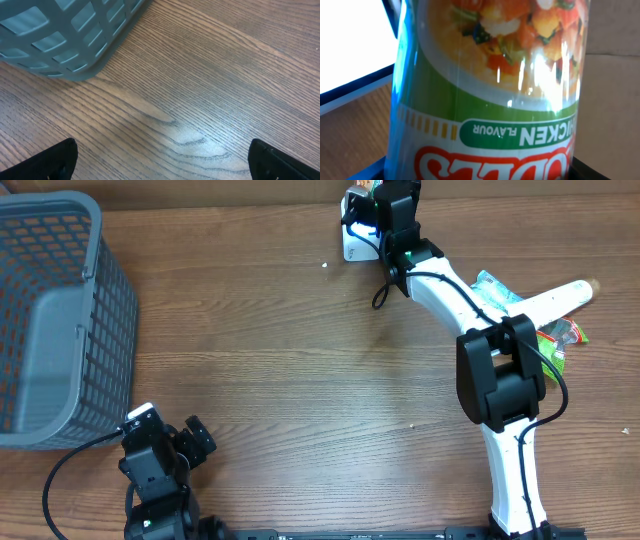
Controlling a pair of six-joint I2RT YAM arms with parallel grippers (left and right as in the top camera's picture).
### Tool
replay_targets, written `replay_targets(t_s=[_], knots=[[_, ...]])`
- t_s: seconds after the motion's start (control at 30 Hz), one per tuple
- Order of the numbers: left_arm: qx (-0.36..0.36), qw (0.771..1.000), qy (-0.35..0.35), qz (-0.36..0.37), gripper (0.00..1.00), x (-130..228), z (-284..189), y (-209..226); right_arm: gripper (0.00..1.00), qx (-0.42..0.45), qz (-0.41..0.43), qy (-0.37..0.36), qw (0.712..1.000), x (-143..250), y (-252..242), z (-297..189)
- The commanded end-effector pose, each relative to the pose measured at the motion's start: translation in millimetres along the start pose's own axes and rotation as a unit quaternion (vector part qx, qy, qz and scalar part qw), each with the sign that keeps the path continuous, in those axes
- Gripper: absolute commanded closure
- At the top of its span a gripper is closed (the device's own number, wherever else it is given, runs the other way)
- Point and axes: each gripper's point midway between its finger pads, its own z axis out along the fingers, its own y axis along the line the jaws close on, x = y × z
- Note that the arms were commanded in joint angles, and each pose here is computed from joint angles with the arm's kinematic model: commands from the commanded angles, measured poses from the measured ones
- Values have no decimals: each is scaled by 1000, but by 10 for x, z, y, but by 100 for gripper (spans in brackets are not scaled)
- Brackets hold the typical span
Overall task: Scan the item barcode
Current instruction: 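Hold the cup noodle's barcode in front of the scanner window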
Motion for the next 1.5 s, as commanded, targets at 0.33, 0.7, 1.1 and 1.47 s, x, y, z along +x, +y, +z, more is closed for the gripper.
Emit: replay_targets(t_s=[0.33, 0.7, 1.1, 1.47], knots=[[7, 1000, -12, -4, 0, -85, -42, -33, 28, 3, -24, 2, 1000, 84, 216, 233], [7, 1000, -12, -4, 0, -84, -42, -34, 28, 13, -18, 6, 1000, 96, 203, 255], [7, 1000, -12, -4, 1, -84, -42, -34, 28, 84, -20, 14, 996, 61, -144, 200], [7, 1000, -12, -4, 0, -84, -42, -34, 21, 85, 77, 1, 993, -152, -323, -48]])
